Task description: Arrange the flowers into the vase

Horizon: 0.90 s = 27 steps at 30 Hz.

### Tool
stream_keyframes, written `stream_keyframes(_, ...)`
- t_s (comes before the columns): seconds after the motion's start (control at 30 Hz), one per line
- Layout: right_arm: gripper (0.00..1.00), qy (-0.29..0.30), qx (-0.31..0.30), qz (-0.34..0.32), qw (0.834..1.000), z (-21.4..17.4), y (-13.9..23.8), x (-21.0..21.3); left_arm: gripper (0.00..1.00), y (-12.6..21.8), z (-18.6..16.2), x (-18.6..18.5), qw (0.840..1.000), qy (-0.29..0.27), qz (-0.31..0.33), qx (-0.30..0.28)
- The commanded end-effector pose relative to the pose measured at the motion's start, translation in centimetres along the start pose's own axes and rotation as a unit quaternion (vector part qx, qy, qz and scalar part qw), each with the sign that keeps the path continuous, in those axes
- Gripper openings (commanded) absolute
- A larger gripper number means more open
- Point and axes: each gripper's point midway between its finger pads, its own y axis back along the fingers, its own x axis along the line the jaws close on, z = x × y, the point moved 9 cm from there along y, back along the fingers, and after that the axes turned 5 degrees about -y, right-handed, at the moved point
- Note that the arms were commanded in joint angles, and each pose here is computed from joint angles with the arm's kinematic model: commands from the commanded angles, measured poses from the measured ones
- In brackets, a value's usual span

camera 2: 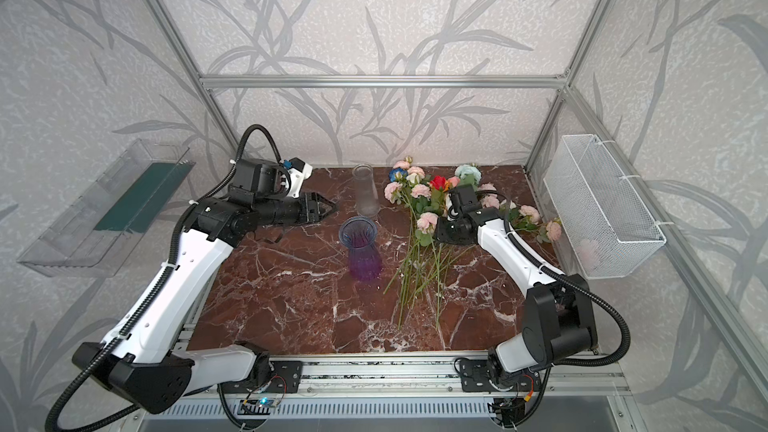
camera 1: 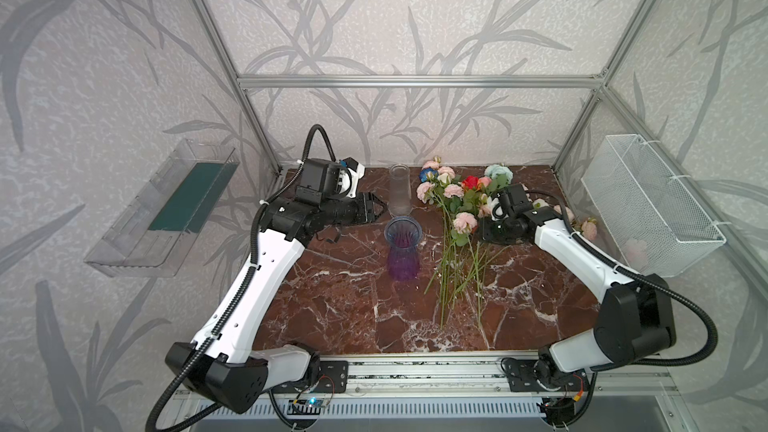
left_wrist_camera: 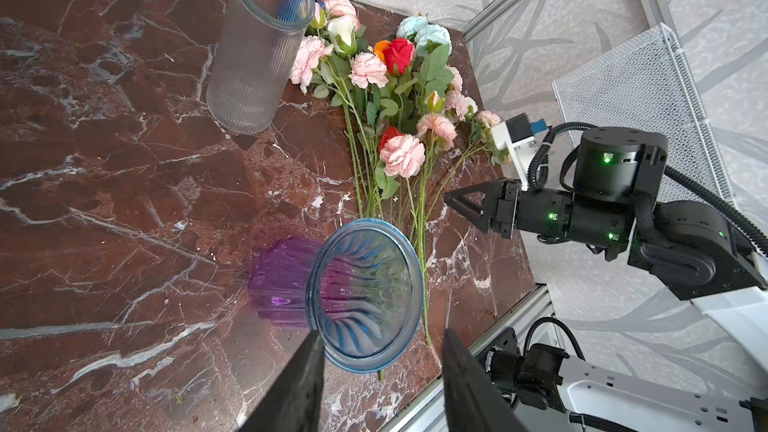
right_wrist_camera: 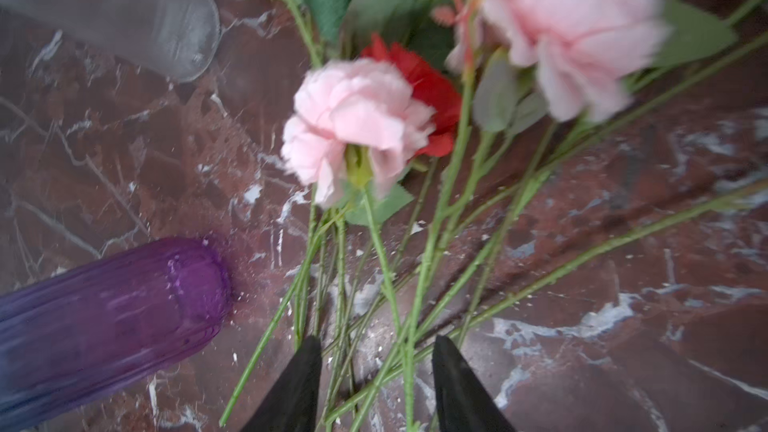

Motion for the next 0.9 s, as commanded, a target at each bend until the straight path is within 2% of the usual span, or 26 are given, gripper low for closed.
stream_keyframes(0.0, 0.34, -0.064, -0.017, -0.003, 0.998, 1.8, -1.0, -2.7, 0.47, 0.7, -0.2, -0.3, 1.000, -0.002, -0.012, -0.007)
stream_keyframes(0.07, 0.21, -0.086, 0.005, 0.006, 0.996, 2.7, -2.7, -3.4, 0.47, 0.6, -0.3, -0.3, 1.000, -0.002, -0.013, -0.006)
stream_keyframes(0.13, 0.13, -0.103, 0.034, 0.023, 0.994, 3.4, -4.2, -3.8, 0.47, 0.5, -0.4, -0.2, 1.000, 0.001, -0.012, -0.004)
stream_keyframes(0.23, 0.07, -0.120, 0.058, 0.034, 0.991, 3.6, -6.7, -4.6, 0.47, 0.4, -0.7, -0.1, 1.000, 0.006, -0.015, -0.001)
stream_keyframes(0.33, 0.07, -0.131, 0.071, 0.053, 0.987, 3.3, -8.0, -4.7, 0.47, 0.4, -0.9, 0.1, 1.000, 0.008, -0.013, 0.000)
stream_keyframes(0.43, 0.11, -0.141, 0.079, 0.079, 0.984, 3.0, -9.0, -4.6, 0.47, 0.4, -1.0, 0.1, 1.000, 0.010, -0.013, 0.001)
stream_keyframes(0.73, 0.21, -0.147, 0.062, 0.078, 0.984, 2.6, -8.2, -4.7, 0.47, 0.3, -0.9, 0.1, 1.000, 0.014, -0.015, -0.002)
stream_keyframes(0.87, 0.21, -0.151, 0.068, 0.086, 0.982, 2.8, -8.7, -4.7, 0.47, 0.2, -0.8, 0.0, 1.000, 0.018, -0.019, -0.001)
